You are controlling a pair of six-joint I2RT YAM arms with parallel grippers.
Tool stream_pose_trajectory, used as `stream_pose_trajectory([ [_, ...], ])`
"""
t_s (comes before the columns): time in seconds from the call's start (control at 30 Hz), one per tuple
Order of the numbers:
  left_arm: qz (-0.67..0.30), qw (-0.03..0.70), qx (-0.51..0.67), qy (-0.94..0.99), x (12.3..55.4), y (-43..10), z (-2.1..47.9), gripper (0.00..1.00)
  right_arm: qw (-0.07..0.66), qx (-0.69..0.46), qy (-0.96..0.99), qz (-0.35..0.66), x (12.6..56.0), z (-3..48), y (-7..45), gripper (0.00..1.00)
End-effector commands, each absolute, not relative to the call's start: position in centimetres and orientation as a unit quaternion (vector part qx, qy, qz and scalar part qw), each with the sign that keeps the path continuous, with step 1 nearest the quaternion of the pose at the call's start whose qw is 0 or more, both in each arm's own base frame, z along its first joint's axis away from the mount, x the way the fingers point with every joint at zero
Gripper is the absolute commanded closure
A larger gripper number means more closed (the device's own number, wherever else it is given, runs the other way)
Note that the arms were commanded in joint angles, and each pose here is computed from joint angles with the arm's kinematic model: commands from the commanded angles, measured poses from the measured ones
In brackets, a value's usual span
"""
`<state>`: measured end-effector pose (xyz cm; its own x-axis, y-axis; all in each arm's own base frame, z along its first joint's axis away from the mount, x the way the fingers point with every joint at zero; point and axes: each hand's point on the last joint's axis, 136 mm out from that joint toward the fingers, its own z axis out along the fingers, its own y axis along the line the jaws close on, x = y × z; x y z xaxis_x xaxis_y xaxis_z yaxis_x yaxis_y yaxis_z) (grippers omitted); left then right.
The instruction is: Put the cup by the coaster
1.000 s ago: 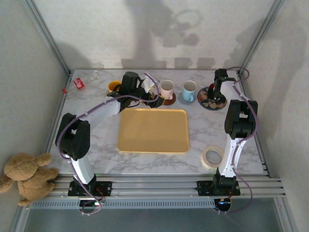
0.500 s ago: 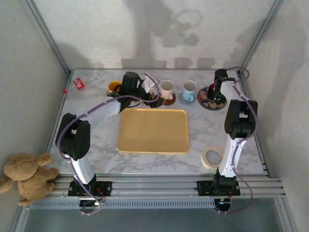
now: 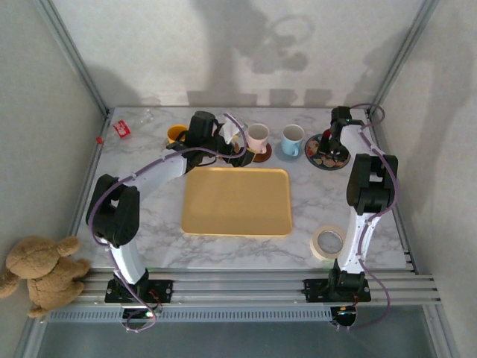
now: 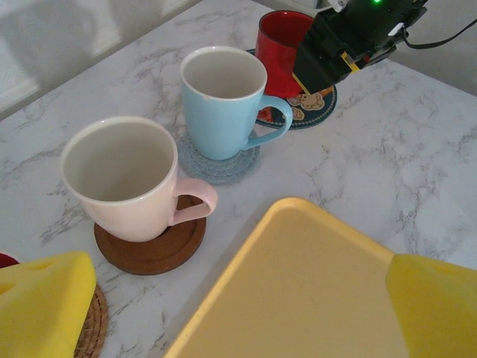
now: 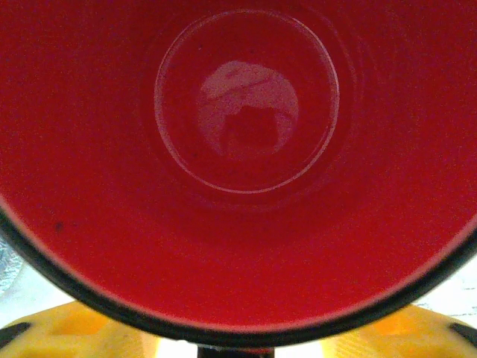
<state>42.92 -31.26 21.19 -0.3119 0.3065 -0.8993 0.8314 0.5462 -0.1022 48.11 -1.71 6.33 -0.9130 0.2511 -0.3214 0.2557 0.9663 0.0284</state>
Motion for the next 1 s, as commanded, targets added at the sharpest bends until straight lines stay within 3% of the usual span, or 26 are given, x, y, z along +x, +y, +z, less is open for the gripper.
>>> stream_pose_trajectory([
  [0.0, -0.289, 0.448, 0.375, 0.758, 43.2, -31.8, 21.2, 0.00, 0.180, 0.138, 0.974, -0.005, 48.0, 7.9, -2.1, 0.40],
  [0.33, -0.290, 0.454, 0.376, 0.754, 43.1, -31.8, 21.8, 0.00, 0.196, 0.142, 0.970, 0.000, 47.4, 9.6, -2.0, 0.18],
  [0.6, -0.285, 0.485, 0.374, 0.738, 43.0, -31.9, 24.7, 0.00, 0.255, 0.152, 0.955, -0.008, 46.1, 14.4, -2.5, 0.01],
  [0.97, -0.235, 0.581, 0.317, 0.712, 42.7, -30.2, 31.9, 0.00, 0.366, 0.097, 0.925, 0.023, 43.1, 24.2, -0.9, 0.01],
])
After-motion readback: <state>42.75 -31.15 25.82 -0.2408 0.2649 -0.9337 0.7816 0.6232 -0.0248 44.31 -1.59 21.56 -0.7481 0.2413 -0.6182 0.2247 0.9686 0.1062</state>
